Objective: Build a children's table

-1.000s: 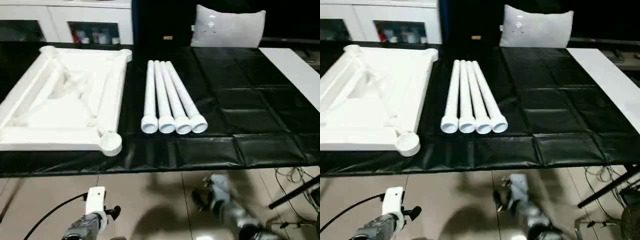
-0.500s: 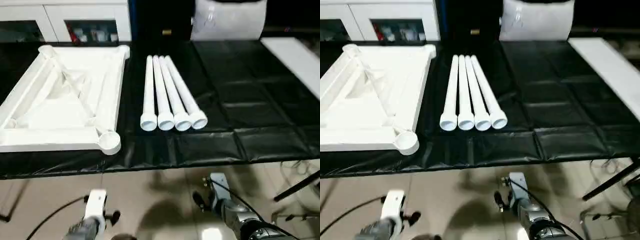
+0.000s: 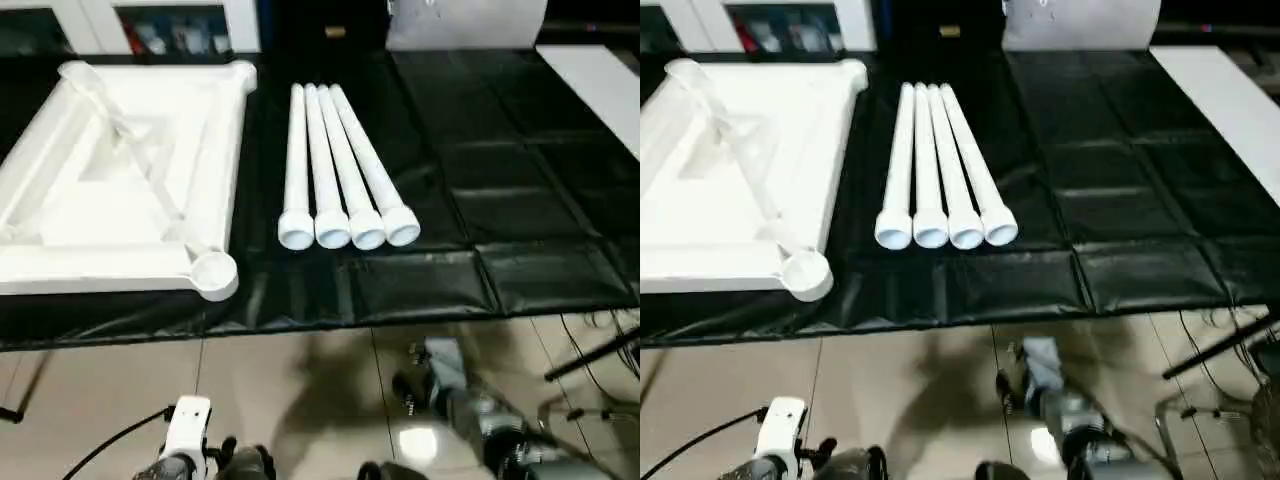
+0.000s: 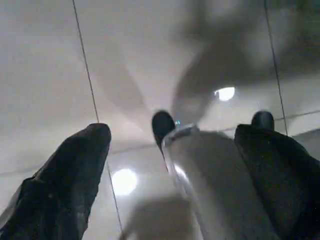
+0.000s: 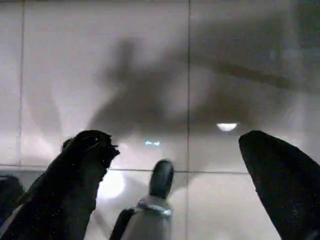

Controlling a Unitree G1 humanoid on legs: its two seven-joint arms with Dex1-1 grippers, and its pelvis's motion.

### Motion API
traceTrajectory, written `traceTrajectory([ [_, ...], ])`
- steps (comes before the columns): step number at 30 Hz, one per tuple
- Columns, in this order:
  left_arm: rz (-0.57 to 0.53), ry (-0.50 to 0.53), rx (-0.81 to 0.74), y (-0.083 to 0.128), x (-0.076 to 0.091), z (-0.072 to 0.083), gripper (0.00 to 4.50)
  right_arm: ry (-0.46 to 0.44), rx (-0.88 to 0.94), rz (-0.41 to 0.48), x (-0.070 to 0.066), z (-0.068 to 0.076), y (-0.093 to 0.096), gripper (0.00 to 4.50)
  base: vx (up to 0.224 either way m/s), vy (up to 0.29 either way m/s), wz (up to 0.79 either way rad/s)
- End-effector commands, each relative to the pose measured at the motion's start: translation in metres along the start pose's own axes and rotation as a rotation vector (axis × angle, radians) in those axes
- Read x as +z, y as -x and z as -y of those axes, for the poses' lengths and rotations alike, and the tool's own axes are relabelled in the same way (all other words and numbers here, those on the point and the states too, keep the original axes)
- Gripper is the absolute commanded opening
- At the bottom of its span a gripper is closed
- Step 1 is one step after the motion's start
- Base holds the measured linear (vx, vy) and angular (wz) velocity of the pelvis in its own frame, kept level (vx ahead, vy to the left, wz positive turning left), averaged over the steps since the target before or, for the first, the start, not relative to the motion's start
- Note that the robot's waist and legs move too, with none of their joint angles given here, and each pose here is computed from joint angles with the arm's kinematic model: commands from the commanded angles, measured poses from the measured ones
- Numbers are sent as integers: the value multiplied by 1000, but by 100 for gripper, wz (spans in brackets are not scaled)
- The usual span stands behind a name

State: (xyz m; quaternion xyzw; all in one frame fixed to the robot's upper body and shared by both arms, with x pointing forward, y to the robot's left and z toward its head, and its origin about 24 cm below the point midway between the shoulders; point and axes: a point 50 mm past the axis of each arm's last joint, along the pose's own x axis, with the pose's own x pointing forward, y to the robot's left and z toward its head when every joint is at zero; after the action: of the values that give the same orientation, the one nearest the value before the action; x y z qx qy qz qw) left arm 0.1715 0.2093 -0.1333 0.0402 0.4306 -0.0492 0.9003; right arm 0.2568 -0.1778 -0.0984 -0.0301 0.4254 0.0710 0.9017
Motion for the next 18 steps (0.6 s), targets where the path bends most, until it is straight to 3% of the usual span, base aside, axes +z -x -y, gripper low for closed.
traceTrajectory([
  [1, -20, -15, 6, 2, -6, -2, 444, 55, -47, 10, 3, 7, 1, 450, 0, 0, 0],
  [3, -16, -22, 7, 2, -4, -3, 444, 44, -59, 19, 9, 9, 1, 450, 0, 0, 0],
  [6, 13, -20, -14, 0, 4, -2, 444, 20, 33, 53, 32, 2, -1, 450, 0, 0, 0],
  [7, 7, -42, -45, -1, 6, 1, 444, 87, 109, 60, 43, -6, -1, 450, 0, 0, 0],
  [9, -2, -61, -63, -1, 6, 2, 444, 130, 149, 58, 47, -11, -1, 450, 0, 0, 0],
  [10, -38, -109, -106, -1, 1, 6, 444, 271, 235, 41, 51, -21, -2, 450, 0, 0, 0],
  [12, -72, -152, -134, 0, -4, 9, 444, 394, 288, 12, 51, -25, -1, 450, 0, 0, 0],
  [15, -110, -199, -145, 1, -11, 9, 444, 508, 287, -23, 52, -24, -1, 450, 0, 0, 0],
  [18, -119, -200, -147, 2, -13, 9, 444, 550, 270, -51, 52, -22, -1, 450, 0, 0, 0],
])
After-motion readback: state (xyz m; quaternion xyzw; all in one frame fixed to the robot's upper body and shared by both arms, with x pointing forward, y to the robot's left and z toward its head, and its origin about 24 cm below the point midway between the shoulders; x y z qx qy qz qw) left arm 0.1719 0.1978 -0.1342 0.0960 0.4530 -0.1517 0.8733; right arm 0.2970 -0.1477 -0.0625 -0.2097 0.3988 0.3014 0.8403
